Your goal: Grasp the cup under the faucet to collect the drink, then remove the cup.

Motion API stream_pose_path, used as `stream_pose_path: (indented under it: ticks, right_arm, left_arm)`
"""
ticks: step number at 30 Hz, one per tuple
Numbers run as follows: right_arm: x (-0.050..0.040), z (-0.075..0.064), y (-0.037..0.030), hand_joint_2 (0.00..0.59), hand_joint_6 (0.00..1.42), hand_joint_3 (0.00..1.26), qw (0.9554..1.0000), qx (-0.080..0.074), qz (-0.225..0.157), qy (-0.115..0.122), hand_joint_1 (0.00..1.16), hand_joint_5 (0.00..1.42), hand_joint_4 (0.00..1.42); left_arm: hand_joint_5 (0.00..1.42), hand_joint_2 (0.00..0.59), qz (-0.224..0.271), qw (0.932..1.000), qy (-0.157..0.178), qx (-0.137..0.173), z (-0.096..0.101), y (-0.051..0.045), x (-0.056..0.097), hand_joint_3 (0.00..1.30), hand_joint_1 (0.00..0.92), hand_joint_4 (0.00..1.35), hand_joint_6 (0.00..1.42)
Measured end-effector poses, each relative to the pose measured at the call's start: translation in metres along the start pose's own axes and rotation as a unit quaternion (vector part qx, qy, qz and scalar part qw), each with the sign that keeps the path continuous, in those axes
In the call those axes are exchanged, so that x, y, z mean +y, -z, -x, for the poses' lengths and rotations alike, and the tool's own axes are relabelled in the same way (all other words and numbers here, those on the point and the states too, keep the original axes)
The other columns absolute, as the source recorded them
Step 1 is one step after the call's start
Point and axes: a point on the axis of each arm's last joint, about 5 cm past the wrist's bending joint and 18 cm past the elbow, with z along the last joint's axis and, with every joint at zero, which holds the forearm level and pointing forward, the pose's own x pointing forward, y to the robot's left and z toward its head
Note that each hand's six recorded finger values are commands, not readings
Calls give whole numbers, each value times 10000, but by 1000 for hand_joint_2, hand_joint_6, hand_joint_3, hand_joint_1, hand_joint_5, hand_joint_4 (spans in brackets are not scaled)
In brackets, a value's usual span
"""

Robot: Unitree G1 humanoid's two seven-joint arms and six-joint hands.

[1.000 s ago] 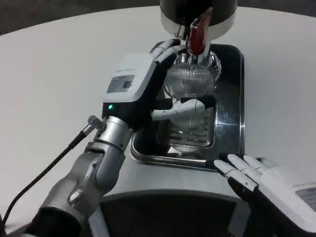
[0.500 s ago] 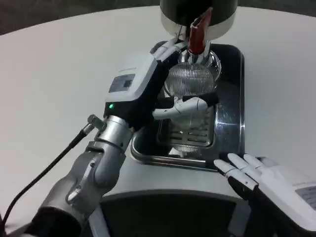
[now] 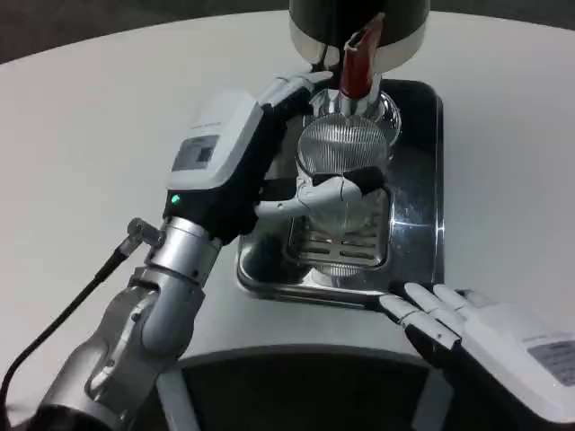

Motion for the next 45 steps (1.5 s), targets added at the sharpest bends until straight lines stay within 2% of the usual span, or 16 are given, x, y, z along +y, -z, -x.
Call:
stream_pose_path:
  ticks: [7, 10, 13, 15, 18, 20, 23, 25, 28, 32, 33, 40, 45]
  right_arm:
    - [0, -8, -5, 417, 2, 92, 10000, -13, -33, 16, 512, 0, 0]
    - [1, -14, -10, 417, 2, 94, 10000, -27, -51, 24, 512, 0, 0]
    - [0, -19, -12, 417, 13, 104, 10000, -39, -65, 36, 512, 0, 0]
    - [-2, -19, -11, 417, 14, 104, 9999, -32, -73, 99, 512, 0, 0]
    - [-7, -21, -10, 417, 15, 105, 9998, -31, -85, 180, 512, 0, 0]
    - [-12, -24, -7, 419, 15, 105, 9997, -21, -97, 213, 512, 0, 0]
    - [-18, -28, -5, 421, 16, 105, 9996, -13, -107, 248, 512, 0, 0]
    - [-20, -29, -3, 421, 16, 105, 9996, 0, -121, 262, 512, 0, 0]
    - [-22, -32, -5, 422, 17, 105, 9995, -14, -121, 294, 512, 0, 0]
    - [-21, -31, -5, 422, 17, 105, 9994, -12, -132, 324, 512, 0, 0]
    - [-21, -30, -4, 422, 17, 105, 9993, -5, -138, 339, 512, 0, 0]
    - [-15, -22, -6, 422, 17, 107, 9992, -19, -137, 384, 512, 0, 0]
    - [-12, -14, -11, 423, 17, 112, 9990, -59, -118, 436, 512, 0, 0]
  left_arm:
    - [393, 69, 59, 9995, -292, -81, 108, -6, 203, 263, 147, 91, 849]
    - [403, 69, 19, 9993, -319, -188, 165, -38, 300, 263, 144, 104, 853]
    - [418, 80, 50, 9986, -458, -247, 216, -63, 390, 272, 118, 119, 867]
    - [425, 84, 9, 9975, -631, -320, 271, -88, 479, 291, 47, 161, 848]
    - [420, 79, 29, 9951, -872, -474, 273, -136, 594, 316, 2, 223, 756]
    - [390, 81, 195, 9929, -1014, -594, 260, -177, 699, 328, 0, 249, 618]
    - [322, 88, 375, 9911, -1025, -756, 221, -216, 825, 331, 0, 254, 427]
    - [291, 92, 814, 9894, -881, -813, 162, -244, 895, 314, 0, 230, 384]
    - [266, 87, 1473, 9828, -595, -937, 39, -298, 1011, 294, 0, 199, 352]
    - [225, 91, 2302, 9675, -46, -1047, -126, -354, 1137, 254, 0, 148, 308]
    - [217, 92, 2535, 9615, 136, -1055, -166, -363, 1163, 242, 0, 136, 298]
    - [195, 95, 3215, 9368, 834, -1095, -306, -403, 1249, 191, 0, 91, 270]
    - [192, 91, 3424, 9286, 1072, -947, -318, -389, 1248, 176, 0, 80, 267]
